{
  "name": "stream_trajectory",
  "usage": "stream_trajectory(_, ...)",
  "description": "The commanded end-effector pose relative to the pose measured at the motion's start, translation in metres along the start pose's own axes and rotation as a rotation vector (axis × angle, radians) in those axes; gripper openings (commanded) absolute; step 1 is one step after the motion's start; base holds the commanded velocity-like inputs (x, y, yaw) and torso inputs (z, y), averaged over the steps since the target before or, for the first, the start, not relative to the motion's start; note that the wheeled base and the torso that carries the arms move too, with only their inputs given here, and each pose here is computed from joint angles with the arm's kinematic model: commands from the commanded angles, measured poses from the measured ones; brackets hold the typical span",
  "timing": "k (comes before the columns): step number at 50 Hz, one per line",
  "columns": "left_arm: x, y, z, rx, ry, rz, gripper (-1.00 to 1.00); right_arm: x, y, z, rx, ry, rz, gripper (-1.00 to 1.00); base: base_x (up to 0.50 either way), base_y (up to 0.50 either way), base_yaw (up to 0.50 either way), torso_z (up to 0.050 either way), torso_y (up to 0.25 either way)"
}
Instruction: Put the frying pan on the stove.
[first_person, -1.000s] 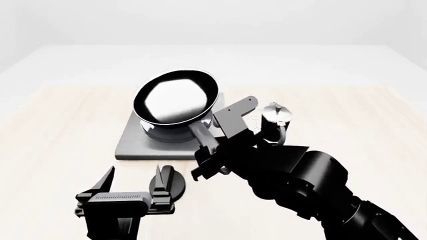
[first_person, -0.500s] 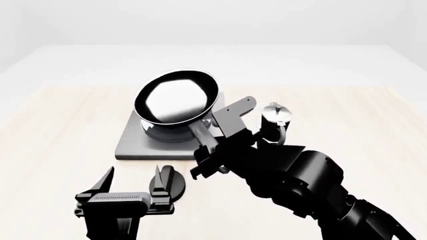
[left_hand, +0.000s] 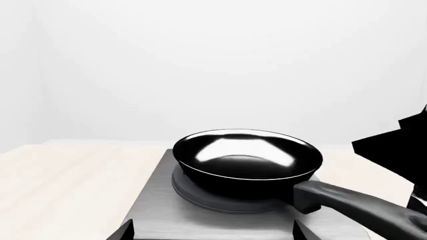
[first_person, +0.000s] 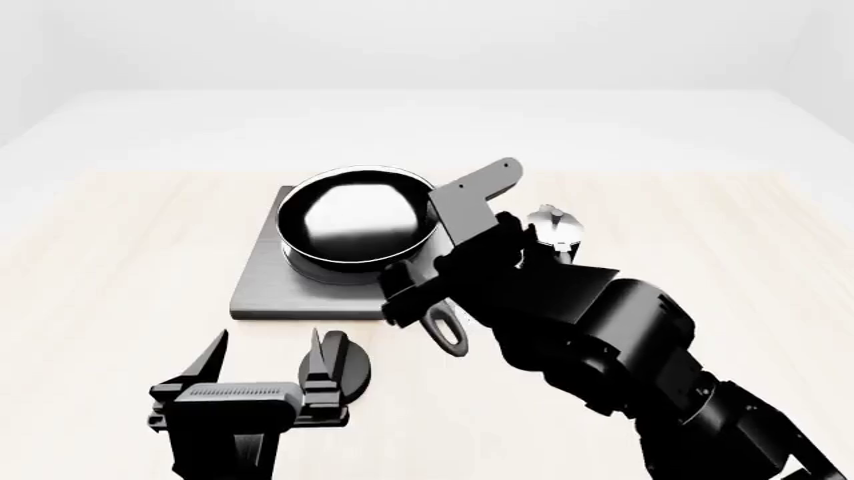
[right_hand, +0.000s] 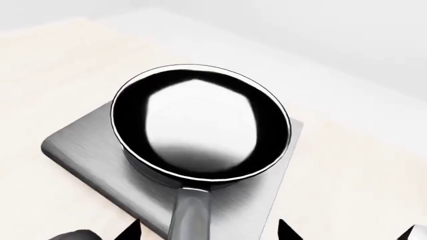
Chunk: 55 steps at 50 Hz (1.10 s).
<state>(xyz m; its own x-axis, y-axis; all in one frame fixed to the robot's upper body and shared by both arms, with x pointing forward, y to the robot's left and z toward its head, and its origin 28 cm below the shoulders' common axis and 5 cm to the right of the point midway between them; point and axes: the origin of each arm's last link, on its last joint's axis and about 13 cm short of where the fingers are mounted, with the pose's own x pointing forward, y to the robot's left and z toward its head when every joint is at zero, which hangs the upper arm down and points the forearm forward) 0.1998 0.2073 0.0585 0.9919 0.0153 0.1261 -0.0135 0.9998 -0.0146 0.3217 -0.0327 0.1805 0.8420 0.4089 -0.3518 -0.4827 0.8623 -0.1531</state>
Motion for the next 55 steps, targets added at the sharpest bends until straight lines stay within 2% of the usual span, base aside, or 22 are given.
stream_trajectory(1, 0.001, 0.0, 0.002, 0.0, -0.004, 0.0, 1.0, -0.011, -0.001, 0.002, 0.005, -0.031, -0.017, 1.0, 0.0, 0.0, 0.0, 0.0, 0.0)
stream_trajectory(9, 0.004, 0.002, 0.009, 0.003, -0.016, 0.007, 1.0, -0.022, -0.001, -0.003, 0.047, -0.1, -0.034, 1.0, 0.0, 0.0, 0.0, 0.0, 0.0)
stream_trajectory(12, 0.005, 0.002, 0.011, 0.006, -0.019, 0.006, 1.0, -0.023, -0.001, -0.008, 0.032, -0.119, -0.064, 1.0, 0.0, 0.0, 0.0, 0.0, 0.0)
stream_trajectory(22, 0.005, 0.002, 0.016, 0.013, -0.032, 0.007, 1.0, -0.032, -0.005, -0.016, 0.095, -0.221, -0.145, 1.0, 0.0, 0.0, 0.0, 0.0, 0.0)
stream_trajectory(40, 0.001, 0.001, 0.025, 0.014, -0.052, 0.002, 1.0, -0.059, 0.001, -0.026, 0.079, -0.313, -0.207, 1.0, 0.0, 0.0, 0.0, 0.0, 0.0)
stream_trajectory(55, -0.003, 0.001, 0.034, 0.012, -0.075, -0.007, 1.0, -0.077, 0.006, -0.031, 0.103, -0.356, -0.23, 1.0, 0.0, 0.0, 0.0, 0.0, 0.0)
